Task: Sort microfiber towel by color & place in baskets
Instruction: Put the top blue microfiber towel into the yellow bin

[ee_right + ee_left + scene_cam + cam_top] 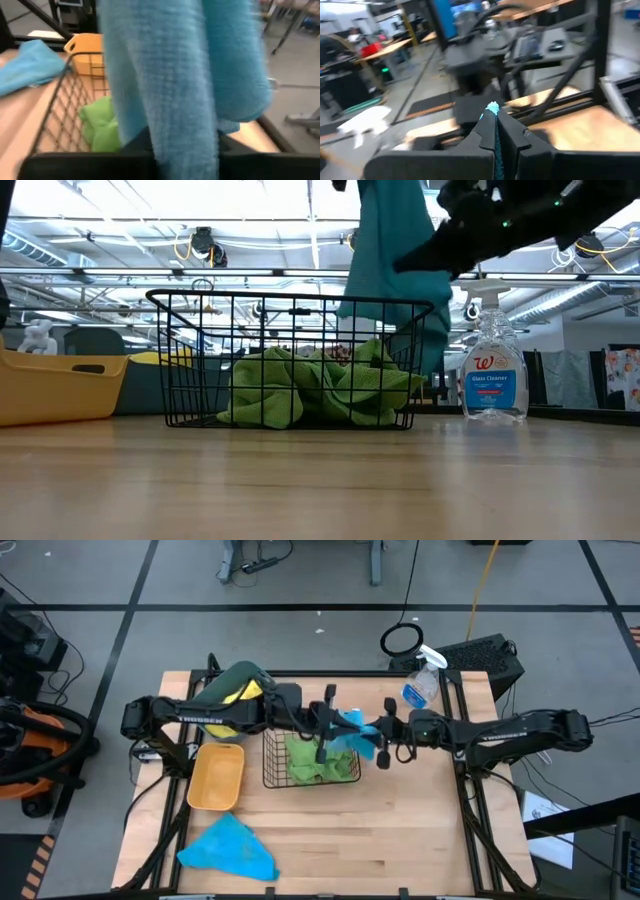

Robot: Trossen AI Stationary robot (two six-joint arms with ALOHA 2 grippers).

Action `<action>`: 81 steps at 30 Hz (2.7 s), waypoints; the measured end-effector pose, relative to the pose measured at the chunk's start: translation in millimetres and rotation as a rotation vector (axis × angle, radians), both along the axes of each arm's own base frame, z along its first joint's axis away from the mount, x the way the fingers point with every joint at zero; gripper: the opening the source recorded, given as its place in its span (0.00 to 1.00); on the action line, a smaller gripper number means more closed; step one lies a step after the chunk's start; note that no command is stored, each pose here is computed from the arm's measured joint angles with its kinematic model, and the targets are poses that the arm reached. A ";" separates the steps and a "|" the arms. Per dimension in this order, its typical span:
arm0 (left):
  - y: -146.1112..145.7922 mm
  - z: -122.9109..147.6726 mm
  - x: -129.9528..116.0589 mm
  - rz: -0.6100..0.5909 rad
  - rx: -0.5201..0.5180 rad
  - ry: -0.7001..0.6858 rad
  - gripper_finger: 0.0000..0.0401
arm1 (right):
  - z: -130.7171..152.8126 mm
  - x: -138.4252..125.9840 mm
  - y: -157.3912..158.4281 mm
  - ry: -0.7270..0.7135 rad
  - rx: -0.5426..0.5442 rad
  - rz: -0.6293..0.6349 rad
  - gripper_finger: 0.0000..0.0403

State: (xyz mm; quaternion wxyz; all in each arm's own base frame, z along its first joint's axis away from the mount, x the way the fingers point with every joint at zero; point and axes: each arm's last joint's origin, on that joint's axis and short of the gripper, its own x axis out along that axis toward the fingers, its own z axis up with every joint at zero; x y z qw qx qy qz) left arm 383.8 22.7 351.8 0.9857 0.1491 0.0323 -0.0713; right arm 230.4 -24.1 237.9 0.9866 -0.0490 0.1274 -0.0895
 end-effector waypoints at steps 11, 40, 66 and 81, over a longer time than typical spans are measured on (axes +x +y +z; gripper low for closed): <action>-36.9 -17.0 -1.1 -0.096 -0.102 0.181 0.02 | 23.9 2.8 -14.9 -0.236 -0.153 -0.044 0.01; -30.1 -31.5 -10.5 0.476 -0.014 0.260 0.74 | 26.4 2.9 -12.2 -0.251 -0.223 0.068 0.01; -18.3 -49.3 6.1 0.206 -0.035 0.221 0.05 | 27.0 3.5 -5.6 -0.283 -0.036 0.183 0.30; -31.6 -3.2 -32.9 0.233 -0.068 0.182 0.04 | 13.6 -9.4 -5.4 -0.087 0.060 0.115 0.66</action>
